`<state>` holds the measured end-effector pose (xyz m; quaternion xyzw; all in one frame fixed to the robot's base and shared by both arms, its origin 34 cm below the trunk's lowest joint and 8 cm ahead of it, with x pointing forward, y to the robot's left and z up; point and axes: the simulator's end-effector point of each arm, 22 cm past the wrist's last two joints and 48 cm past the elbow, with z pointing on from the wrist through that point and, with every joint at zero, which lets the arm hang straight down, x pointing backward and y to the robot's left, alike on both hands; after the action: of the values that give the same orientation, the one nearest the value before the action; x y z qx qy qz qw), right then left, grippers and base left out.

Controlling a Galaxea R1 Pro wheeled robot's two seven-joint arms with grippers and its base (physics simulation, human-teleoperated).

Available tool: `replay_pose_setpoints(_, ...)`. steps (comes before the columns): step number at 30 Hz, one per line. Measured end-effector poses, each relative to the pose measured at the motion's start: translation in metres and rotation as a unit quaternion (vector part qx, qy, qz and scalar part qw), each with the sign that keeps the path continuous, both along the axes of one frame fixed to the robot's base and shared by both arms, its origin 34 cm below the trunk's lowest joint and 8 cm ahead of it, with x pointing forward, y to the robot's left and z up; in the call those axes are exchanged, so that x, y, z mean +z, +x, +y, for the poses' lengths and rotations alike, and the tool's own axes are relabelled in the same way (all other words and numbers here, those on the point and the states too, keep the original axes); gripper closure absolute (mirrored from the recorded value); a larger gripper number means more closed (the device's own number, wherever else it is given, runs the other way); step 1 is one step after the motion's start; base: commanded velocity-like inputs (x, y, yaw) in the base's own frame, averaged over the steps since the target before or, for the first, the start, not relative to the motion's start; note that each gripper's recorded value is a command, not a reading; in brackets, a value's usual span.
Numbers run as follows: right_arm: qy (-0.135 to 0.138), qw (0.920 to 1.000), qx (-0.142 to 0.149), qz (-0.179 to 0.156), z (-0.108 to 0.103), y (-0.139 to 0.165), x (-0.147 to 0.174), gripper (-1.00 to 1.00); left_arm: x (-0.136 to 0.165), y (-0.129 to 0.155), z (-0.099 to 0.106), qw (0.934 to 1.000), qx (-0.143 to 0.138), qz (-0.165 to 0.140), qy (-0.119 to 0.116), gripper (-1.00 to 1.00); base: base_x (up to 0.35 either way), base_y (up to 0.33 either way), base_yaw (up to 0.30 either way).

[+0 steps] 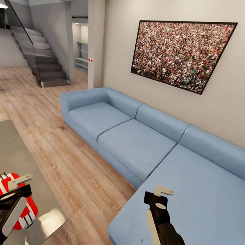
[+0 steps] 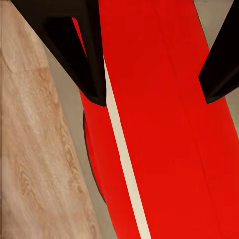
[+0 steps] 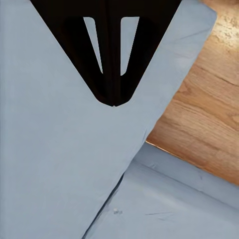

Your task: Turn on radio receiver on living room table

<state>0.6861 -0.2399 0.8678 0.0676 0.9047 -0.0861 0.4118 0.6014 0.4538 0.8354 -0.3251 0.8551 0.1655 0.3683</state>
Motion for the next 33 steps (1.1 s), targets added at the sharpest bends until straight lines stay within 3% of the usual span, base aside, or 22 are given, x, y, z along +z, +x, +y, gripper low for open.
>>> replay_pose_setpoints(6,0.0,1.0,0.0,0.0,0.0,0.0,0.0,1.0,-0.014,0.002,-0.012,0.9996,-0.023,-0.001,-0.018,1.0,0.0,0.0,0.0)
replay_pose_setpoints(33,0.0,1.0,0.0,0.001,0.0,0.0,0.0,1.0,0.001,0.008,-0.005,0.9997,-0.017,-0.017,-0.01,1.0,0.0,0.0,0.0)
